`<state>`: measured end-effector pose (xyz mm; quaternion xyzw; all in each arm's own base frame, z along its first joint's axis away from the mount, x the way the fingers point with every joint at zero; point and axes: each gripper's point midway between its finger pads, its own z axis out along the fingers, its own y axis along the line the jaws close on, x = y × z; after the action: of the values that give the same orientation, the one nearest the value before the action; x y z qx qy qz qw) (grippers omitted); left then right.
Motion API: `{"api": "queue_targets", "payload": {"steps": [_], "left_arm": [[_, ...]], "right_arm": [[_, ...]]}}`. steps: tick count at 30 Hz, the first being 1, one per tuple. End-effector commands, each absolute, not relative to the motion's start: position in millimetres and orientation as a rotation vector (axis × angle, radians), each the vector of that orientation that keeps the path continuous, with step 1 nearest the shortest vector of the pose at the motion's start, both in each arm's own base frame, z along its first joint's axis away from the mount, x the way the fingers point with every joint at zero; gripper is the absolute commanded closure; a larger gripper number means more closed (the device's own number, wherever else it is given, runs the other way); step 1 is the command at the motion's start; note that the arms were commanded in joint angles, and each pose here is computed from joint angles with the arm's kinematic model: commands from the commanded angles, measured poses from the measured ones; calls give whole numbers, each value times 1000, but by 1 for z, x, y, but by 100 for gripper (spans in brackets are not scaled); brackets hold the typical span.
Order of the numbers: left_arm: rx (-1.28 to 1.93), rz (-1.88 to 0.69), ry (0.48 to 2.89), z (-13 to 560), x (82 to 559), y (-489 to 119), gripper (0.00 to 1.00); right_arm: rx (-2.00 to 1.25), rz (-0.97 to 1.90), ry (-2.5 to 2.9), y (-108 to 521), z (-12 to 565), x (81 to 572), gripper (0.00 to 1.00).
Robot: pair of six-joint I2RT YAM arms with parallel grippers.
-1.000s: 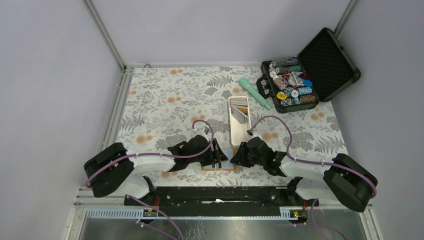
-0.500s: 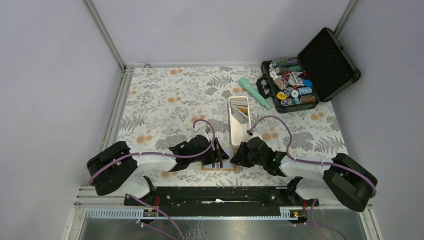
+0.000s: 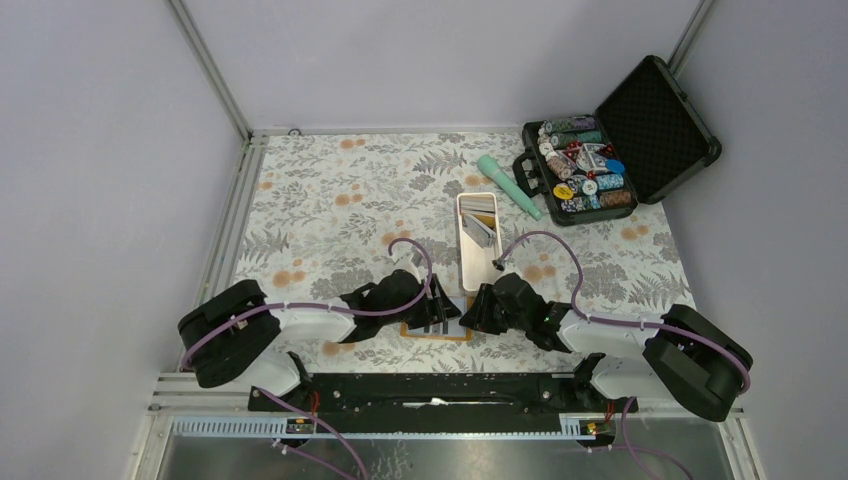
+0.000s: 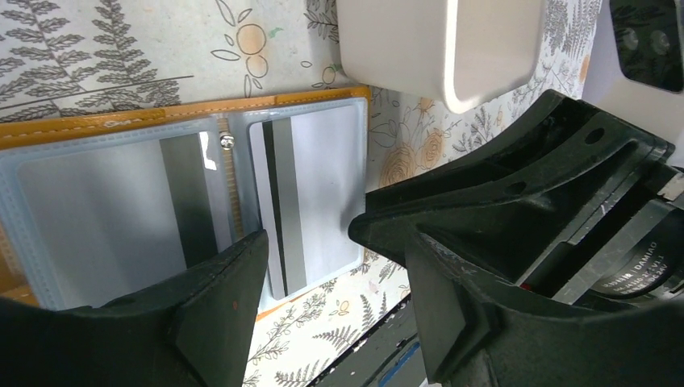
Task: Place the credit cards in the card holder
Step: Insert the credit card into the card holder.
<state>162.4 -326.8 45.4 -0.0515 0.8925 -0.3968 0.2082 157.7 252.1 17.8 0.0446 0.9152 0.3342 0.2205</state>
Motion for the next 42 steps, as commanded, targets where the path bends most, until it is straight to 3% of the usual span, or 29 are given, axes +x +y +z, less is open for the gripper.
{"api": "queue_targets", "payload": {"steps": [1,33,42], "left_arm": [[-96,-1219,2391,69,167,-348,35],[-46,-1302,2332,85,164,-360,34],[27,-1120,2349,95,168,-332,25]], "right_arm": [[105,895,2573,249,10,153,69],[110,891,2561,247,15,153,67],[95,894,2526,242,37,153,62]]}}
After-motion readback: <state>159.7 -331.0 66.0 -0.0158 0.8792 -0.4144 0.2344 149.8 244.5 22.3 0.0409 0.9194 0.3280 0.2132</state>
